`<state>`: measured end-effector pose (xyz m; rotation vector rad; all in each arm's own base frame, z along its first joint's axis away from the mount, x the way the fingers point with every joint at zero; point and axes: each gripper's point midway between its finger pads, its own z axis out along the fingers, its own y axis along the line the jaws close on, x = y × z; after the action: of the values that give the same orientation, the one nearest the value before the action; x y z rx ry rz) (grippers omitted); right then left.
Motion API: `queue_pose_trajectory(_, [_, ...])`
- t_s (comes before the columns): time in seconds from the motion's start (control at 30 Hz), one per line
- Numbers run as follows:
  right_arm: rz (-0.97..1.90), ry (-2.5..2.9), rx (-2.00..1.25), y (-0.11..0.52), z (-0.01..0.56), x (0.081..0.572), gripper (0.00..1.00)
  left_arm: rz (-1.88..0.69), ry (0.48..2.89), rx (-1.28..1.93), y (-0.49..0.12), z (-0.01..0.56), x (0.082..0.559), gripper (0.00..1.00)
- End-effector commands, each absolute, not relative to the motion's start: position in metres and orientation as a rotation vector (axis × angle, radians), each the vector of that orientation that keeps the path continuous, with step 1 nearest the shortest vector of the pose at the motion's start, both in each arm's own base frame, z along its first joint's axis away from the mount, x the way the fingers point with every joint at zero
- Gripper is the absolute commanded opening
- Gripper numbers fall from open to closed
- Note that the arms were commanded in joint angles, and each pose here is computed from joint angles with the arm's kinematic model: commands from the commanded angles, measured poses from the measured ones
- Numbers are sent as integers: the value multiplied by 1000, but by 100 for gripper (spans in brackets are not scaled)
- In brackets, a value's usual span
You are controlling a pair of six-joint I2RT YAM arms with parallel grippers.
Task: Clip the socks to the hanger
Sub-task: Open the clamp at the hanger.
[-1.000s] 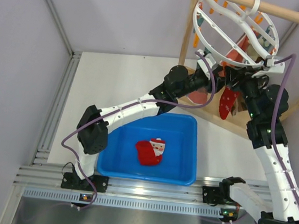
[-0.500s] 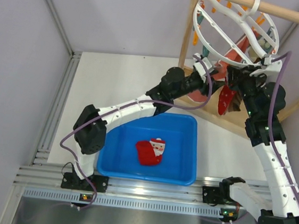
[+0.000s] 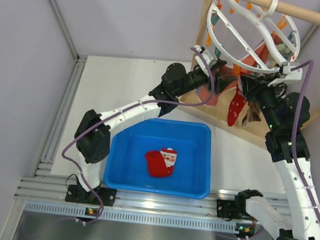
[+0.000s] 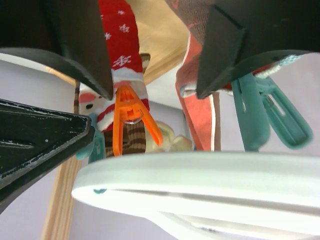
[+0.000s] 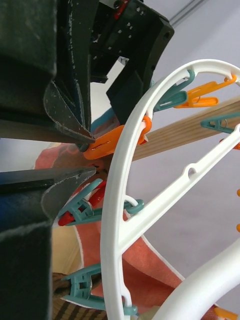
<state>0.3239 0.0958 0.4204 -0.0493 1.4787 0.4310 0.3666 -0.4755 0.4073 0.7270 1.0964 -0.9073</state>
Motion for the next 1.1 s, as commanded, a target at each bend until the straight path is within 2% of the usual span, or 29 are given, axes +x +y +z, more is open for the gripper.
queue_pose_trajectory(0.0, [416, 1394, -59, 88, 454, 309, 25, -1015, 916, 710, -469, 455, 346, 75])
queue_pose_trajectory(0.03, [406, 1390, -63, 86, 456, 308, 25, -1032, 912, 704, -470, 453, 347, 79])
queue_pose_trajectory(0.13, [392, 1388, -56, 81, 459, 308, 25, -1078, 874, 716, -471, 455, 346, 82])
queue_pose_trajectory(0.53, [376, 1386, -34, 69, 466, 317, 25, -1335, 805, 798, -485, 448, 326, 77])
queue_pose_trajectory(0.8, [379, 1412, -19, 61, 458, 330, 25, -1365, 753, 743, -480, 467, 324, 59])
queue_pose_trajectory(0.97, [365, 1399, 10, 52, 459, 336, 24, -1366, 737, 766, -480, 470, 314, 41])
queue_pose_trajectory(1.07, [353, 1382, 22, 47, 464, 339, 24, -1361, 755, 784, -483, 467, 312, 36])
